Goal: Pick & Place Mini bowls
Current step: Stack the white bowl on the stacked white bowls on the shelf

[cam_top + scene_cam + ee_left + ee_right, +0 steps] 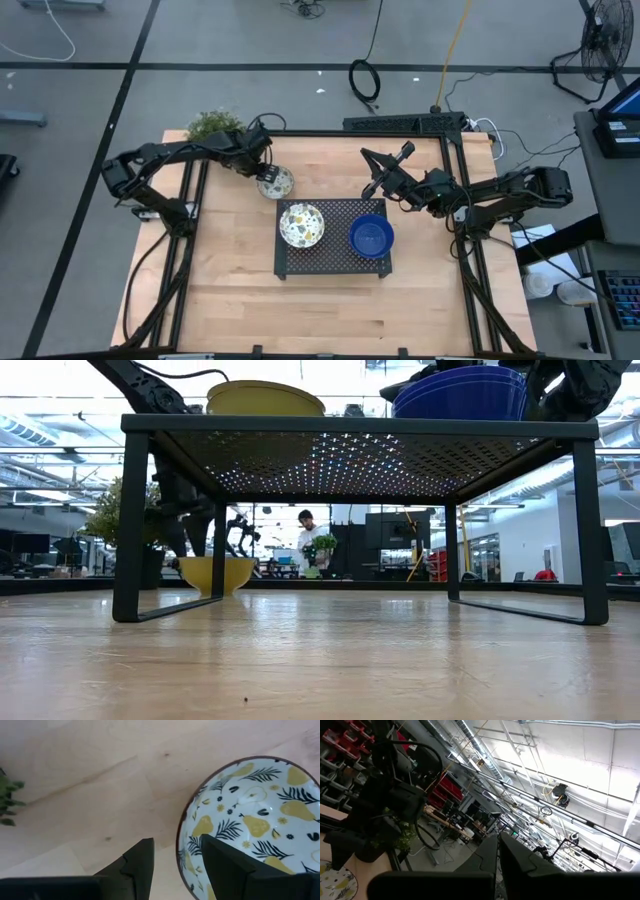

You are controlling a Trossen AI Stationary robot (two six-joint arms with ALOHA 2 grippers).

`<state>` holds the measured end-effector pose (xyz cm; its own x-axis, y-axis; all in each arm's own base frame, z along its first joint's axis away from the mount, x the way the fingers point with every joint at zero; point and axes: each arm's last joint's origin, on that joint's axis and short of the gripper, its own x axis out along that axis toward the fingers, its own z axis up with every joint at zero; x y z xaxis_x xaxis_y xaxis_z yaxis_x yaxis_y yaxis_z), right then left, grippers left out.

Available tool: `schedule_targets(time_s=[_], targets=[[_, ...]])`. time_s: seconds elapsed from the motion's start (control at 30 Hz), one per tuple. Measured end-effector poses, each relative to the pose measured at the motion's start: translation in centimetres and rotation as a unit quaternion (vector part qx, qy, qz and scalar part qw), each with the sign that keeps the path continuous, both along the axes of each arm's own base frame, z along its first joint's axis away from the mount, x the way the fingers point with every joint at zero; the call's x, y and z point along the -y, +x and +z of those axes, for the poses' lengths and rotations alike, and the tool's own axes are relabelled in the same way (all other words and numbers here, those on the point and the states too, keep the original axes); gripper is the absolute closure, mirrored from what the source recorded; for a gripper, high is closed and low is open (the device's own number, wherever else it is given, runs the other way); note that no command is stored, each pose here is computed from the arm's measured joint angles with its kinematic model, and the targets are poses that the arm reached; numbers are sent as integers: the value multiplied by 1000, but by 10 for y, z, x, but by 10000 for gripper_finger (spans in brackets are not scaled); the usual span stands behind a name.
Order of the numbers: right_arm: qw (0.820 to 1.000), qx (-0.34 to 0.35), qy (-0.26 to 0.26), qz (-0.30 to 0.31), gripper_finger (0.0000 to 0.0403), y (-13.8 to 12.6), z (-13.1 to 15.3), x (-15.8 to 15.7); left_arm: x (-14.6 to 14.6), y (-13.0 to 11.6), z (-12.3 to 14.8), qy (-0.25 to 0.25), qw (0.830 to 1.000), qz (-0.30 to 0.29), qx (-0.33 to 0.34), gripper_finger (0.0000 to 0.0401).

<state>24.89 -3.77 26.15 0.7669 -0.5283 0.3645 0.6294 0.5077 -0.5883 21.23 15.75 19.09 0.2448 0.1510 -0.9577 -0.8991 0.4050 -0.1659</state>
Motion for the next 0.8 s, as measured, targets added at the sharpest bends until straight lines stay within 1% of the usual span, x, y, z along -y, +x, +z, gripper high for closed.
schedule_targets(time_s=[0.27,0.43,0.67,0.8], targets=[[1000,0,0,0,395,0,0,0,-2,4,-13,-16,1000,-3,-22,236],[1000,0,0,0,395,0,0,0,-2,5,-15,-18,1000,-4,-25,236],[1000,-1,0,0,394,0,0,0,9,12,-15,-16,999,-33,-27,236],[1000,-2,0,0,395,0,0,0,15,16,-15,-5,999,-41,-34,236]])
